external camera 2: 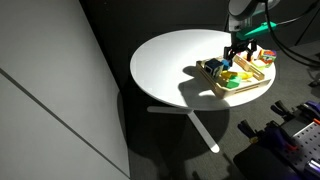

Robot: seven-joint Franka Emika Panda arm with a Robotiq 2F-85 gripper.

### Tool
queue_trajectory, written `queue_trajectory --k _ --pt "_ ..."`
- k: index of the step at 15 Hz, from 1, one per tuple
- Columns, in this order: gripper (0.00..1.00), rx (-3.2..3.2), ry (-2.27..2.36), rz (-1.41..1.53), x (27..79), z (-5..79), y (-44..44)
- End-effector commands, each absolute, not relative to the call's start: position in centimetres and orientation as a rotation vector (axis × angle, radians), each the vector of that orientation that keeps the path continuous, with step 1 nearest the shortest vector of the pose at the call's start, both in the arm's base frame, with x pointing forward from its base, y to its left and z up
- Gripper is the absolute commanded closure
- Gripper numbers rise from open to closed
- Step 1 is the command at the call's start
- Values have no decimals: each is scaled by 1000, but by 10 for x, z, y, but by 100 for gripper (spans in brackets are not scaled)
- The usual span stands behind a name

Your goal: Put the banana in the box

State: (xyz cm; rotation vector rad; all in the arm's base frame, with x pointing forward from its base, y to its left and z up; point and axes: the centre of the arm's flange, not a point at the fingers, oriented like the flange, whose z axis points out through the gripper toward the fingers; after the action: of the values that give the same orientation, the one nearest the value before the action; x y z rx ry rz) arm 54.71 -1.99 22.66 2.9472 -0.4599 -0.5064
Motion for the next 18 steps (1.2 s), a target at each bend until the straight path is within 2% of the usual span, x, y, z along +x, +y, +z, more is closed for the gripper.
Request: queue_trajectory --k 1,10,18 --pt "0 2992 -327 -560 538 255 -15" --pt "0 3018 -179 -536 525 321 15" --pt "0 3071 -228 -279 517 374 28"
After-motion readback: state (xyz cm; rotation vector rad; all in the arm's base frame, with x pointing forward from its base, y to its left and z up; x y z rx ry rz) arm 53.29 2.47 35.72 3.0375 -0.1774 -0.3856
